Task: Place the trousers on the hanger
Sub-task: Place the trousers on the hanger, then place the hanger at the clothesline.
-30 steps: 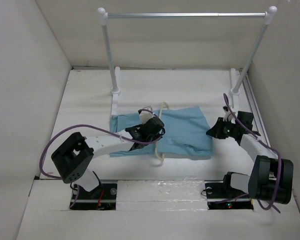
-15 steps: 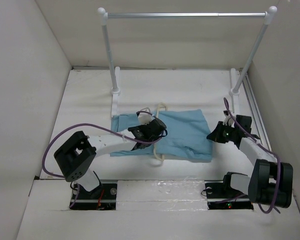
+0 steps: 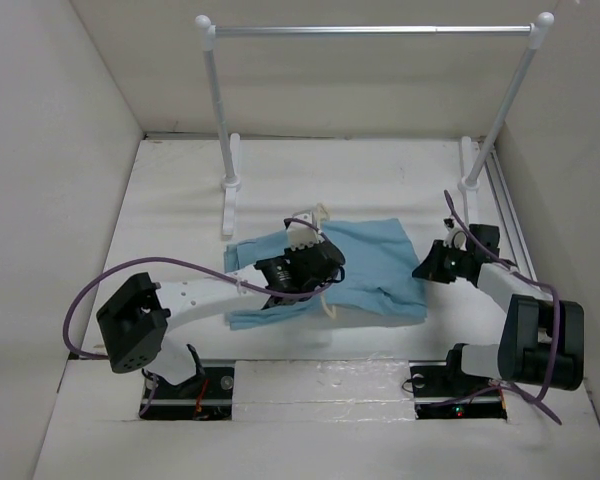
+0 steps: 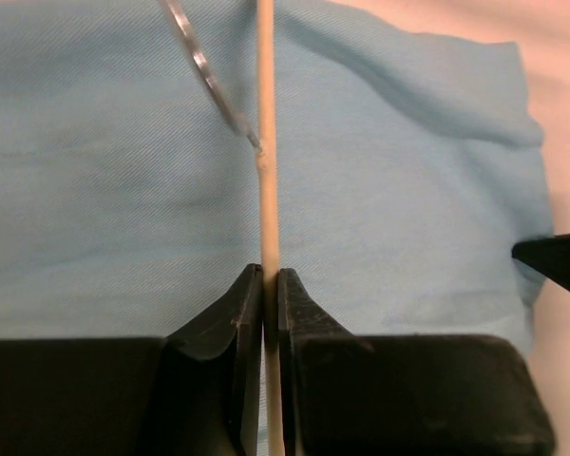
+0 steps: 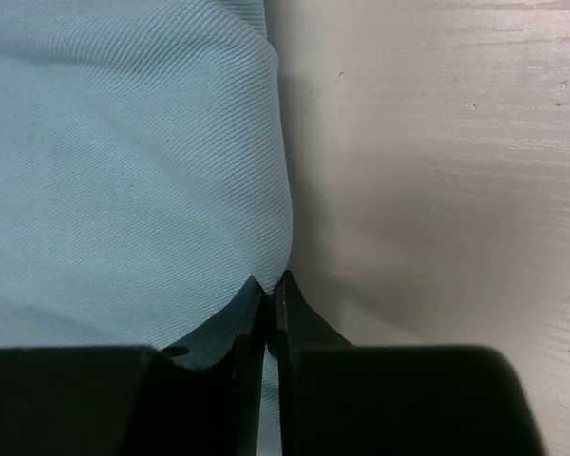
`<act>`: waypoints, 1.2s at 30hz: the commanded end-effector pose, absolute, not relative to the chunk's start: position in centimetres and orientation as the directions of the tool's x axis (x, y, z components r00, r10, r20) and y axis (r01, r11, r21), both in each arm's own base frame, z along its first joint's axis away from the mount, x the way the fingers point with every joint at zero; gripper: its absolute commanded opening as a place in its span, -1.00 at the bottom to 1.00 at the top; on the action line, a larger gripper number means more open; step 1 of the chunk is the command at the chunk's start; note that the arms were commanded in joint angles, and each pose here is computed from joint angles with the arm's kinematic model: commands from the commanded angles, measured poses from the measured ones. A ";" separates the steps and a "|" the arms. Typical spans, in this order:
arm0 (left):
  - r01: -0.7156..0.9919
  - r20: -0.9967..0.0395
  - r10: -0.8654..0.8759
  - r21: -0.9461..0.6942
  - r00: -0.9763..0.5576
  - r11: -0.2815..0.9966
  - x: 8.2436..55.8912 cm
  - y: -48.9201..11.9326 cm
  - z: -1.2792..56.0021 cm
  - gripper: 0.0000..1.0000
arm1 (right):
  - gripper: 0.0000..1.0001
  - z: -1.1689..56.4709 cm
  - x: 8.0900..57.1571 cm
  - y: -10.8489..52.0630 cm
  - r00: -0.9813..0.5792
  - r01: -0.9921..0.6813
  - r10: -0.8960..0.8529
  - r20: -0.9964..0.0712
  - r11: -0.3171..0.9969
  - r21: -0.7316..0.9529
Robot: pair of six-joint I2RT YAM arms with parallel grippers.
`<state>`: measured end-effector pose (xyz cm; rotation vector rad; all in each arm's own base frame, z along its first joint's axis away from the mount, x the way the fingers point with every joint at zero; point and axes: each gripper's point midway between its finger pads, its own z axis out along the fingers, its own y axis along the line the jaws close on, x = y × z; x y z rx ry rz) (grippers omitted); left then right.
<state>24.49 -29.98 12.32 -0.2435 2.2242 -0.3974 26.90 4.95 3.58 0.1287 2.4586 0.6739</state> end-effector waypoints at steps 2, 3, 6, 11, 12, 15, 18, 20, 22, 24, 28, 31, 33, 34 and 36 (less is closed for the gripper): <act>-0.053 -0.836 -0.311 -0.323 -0.452 0.945 26.5 -29.1 19.3 -1.00 | -0.57 6.3 29.9 3.8 -0.765 -0.114 0.199 -0.612 0.894 0.433; -0.039 -0.843 -0.306 -0.323 -0.443 0.946 26.4 -29.5 20.0 -1.00 | -0.44 6.9 30.0 3.9 -0.761 -0.124 0.193 -0.620 0.894 0.431; 0.016 -0.856 -0.328 -0.364 -0.400 0.931 26.9 -30.3 23.5 -1.00 | 0.12 11.6 30.7 4.1 -0.704 -0.181 0.164 -0.691 0.899 0.399; 0.067 -0.880 -0.353 -0.392 -0.319 0.917 27.6 -30.6 30.6 -1.00 | 0.35 24.6 30.5 7.2 -0.478 -0.365 0.108 -0.872 0.878 0.309; 0.073 -0.882 -0.356 -0.395 -0.309 0.916 27.7 -30.6 31.2 -1.00 | 0.35 26.1 30.0 8.2 -0.453 -0.404 0.104 -0.885 0.862 0.307; 0.093 -0.886 -0.369 -0.408 -0.280 0.908 27.9 -30.8 32.4 -1.00 | 0.36 29.2 27.5 13.6 -0.439 -0.561 0.106 -0.892 0.743 0.365; 0.100 -0.879 -0.385 -0.426 -0.283 0.899 28.0 -31.3 31.9 -1.00 | 0.37 30.6 24.4 19.6 -0.484 -0.675 0.137 -0.864 0.570 0.469; 0.108 -0.872 -0.396 -0.440 -0.287 0.891 28.0 -31.8 31.2 -1.00 | 0.41 31.4 23.0 22.5 -0.506 -0.701 0.215 -0.835 0.462 0.543; 0.115 -0.861 -0.417 -0.464 -0.290 0.878 28.1 -32.3 31.2 -1.00 | 0.45 31.3 20.7 26.0 -0.533 -0.731 0.239 -0.812 0.352 0.584; 0.120 -0.858 -0.423 -0.472 -0.291 0.873 28.1 -32.6 31.3 -1.00 | 0.46 30.6 19.4 27.7 -0.552 -0.746 0.201 -0.810 0.315 0.586; 0.145 -0.845 -0.443 -0.500 -0.300 0.854 28.0 -33.3 32.0 -1.00 | 0.52 30.8 19.5 29.8 -0.520 -0.785 0.164 -0.838 0.293 0.545; 0.153 -0.835 -0.450 -0.513 -0.315 0.845 27.8 -33.4 31.9 -1.00 | 0.52 30.7 20.1 30.8 -0.502 -0.799 0.145 -0.853 0.299 0.521; 0.151 -0.835 -0.448 -0.512 -0.319 0.846 27.6 -33.3 31.5 -1.00 | 0.53 30.8 20.3 31.2 -0.486 -0.807 0.155 -0.860 0.298 0.510; 0.148 -0.835 -0.446 -0.510 -0.323 0.847 27.6 -33.1 31.3 -1.00 | 0.53 30.5 20.5 31.4 -0.495 -0.803 0.155 -0.855 0.295 0.518; 0.148 -0.833 -0.447 -0.512 -0.326 0.846 27.4 -32.9 31.1 -1.00 | 0.54 30.3 20.5 31.8 -0.494 -0.803 0.169 -0.853 0.288 0.522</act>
